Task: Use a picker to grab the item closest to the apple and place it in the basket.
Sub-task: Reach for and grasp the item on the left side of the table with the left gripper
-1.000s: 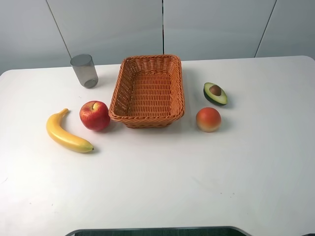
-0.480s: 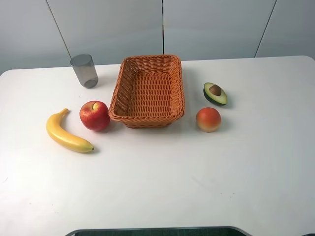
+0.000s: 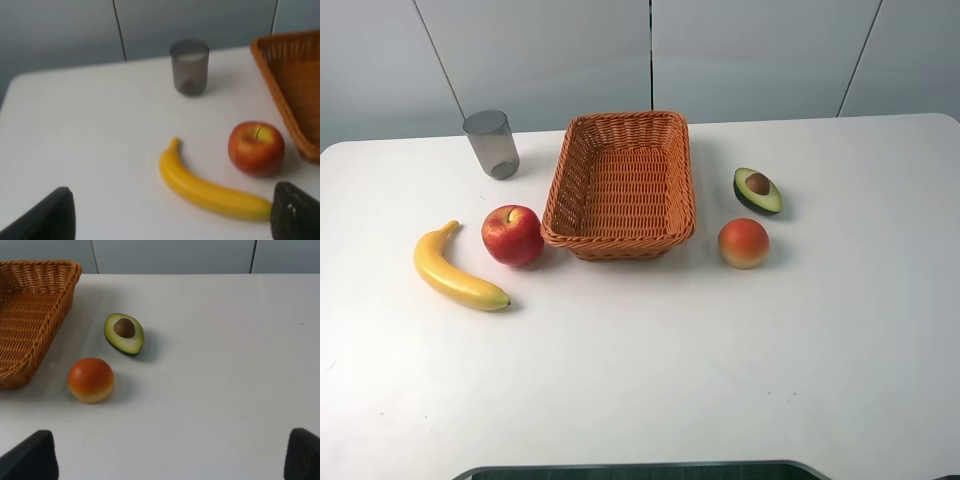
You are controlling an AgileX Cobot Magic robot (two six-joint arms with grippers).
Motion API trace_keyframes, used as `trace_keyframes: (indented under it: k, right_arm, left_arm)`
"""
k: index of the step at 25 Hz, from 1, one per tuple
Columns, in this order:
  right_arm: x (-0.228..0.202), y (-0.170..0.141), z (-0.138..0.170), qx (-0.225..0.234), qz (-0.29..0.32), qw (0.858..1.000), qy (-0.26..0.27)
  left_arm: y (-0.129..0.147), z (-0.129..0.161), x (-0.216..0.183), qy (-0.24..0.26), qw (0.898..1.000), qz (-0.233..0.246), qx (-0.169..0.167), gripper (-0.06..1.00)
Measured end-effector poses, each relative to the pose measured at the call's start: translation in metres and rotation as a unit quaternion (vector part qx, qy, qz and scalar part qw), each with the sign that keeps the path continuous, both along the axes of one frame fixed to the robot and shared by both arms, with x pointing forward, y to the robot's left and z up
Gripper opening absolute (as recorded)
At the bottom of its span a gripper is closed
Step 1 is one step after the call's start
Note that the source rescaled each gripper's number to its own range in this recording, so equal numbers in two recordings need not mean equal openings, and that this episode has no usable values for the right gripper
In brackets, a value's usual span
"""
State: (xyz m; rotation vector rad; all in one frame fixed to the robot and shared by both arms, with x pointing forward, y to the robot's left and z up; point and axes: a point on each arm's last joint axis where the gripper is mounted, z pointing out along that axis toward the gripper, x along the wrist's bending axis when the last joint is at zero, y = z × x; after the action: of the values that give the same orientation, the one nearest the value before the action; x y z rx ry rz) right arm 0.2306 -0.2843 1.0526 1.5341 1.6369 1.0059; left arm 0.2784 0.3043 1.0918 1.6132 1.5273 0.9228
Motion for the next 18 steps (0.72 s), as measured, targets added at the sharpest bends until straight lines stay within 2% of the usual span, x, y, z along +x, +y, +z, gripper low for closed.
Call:
trace_keyframes:
  k: [4, 10, 18]
  right_arm:
    - [0.000, 0.000, 0.000, 0.000, 0.000, 1.000, 0.000]
    - [0.000, 0.000, 0.000, 0.000, 0.000, 1.000, 0.000]
    - [0.000, 0.000, 0.000, 0.000, 0.000, 1.000, 0.000]
  left_arm:
    - [-0.003, -0.012, 0.037, 0.101, 0.994, 0.032, -0.012, 1.00]
    - [-0.010, -0.039, 0.094, 0.236, 0.970, 0.056, -0.013, 1.00]
    - [-0.018, -0.067, 0.166, 0.335, 0.937, 0.098, -0.012, 1.00]
